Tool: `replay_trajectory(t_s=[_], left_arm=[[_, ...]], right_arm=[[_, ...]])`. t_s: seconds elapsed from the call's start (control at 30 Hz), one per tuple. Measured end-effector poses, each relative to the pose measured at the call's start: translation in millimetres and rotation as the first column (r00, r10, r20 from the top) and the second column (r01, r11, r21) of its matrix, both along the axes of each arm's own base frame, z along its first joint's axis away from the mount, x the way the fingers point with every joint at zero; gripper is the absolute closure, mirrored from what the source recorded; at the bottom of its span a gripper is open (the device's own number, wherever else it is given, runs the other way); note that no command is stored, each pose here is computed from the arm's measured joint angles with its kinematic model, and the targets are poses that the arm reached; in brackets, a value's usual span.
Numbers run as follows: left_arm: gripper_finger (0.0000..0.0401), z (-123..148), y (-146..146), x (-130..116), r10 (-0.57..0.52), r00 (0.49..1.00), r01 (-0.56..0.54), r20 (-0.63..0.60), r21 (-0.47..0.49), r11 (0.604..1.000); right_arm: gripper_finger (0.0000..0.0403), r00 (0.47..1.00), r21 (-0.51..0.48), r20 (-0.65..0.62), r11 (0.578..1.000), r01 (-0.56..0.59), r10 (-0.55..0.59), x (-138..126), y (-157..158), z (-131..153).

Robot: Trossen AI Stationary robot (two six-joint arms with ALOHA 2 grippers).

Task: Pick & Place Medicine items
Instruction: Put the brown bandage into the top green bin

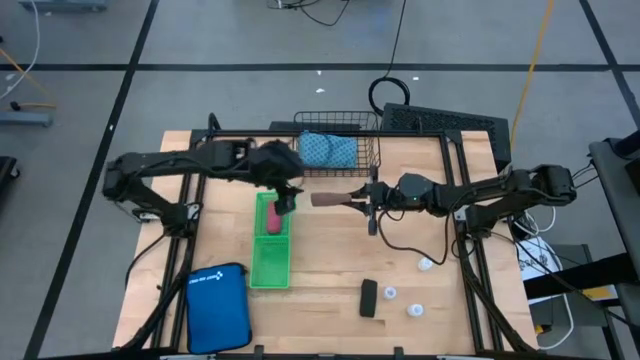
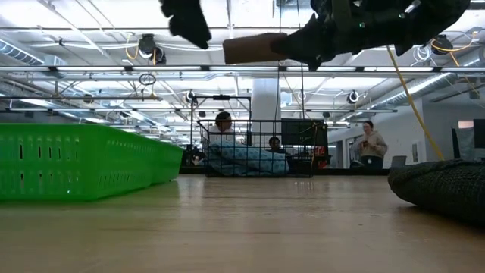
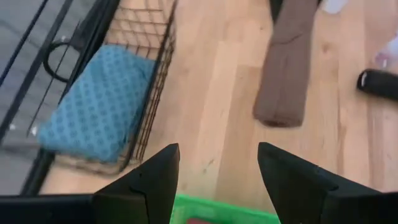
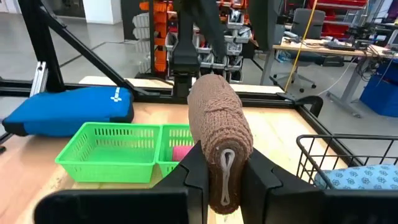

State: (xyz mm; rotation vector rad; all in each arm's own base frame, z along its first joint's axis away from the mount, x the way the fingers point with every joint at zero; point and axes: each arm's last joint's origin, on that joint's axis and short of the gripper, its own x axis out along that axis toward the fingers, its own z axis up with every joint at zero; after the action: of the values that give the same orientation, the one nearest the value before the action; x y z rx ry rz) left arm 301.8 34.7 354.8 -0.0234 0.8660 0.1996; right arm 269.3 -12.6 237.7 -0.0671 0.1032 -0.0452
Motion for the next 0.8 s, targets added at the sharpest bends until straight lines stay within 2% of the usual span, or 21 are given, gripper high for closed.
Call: replay_trajectory(t_s=[0.2, 0.37, 0.57, 0.8], left_arm=[[0.0174, -4, -10, 40, -0.139, 0.99, 0.141, -0.033, 0.077, 0.987], [0.0174, -21, -14, 58, -0.174, 0.983, 0.179, -0.065, 0.089, 0.98], [0.0174, -34, -14, 68, -0.177, 0.98, 0.184, -0.094, 0.079, 0.98], [0.0174, -21, -18, 67, -0.22, 0.975, 0.22, -0.016, 0.116, 0.969]], right_arm=[[0.0366, 1.0, 0.006, -0.009, 1.0, 0.0, 0.0, 0, 0, -1], [0.0366, 0.999, 0.006, -0.033, 1.0, 0.0, 0.001, 0, 0, -4], [0.0366, 0.998, 0.004, -0.058, 1.0, 0.002, -0.002, -1, 0, -7], [0.0366, 0.999, 0.006, -0.04, 1.0, 0.004, -0.003, 0, 0, -4]])
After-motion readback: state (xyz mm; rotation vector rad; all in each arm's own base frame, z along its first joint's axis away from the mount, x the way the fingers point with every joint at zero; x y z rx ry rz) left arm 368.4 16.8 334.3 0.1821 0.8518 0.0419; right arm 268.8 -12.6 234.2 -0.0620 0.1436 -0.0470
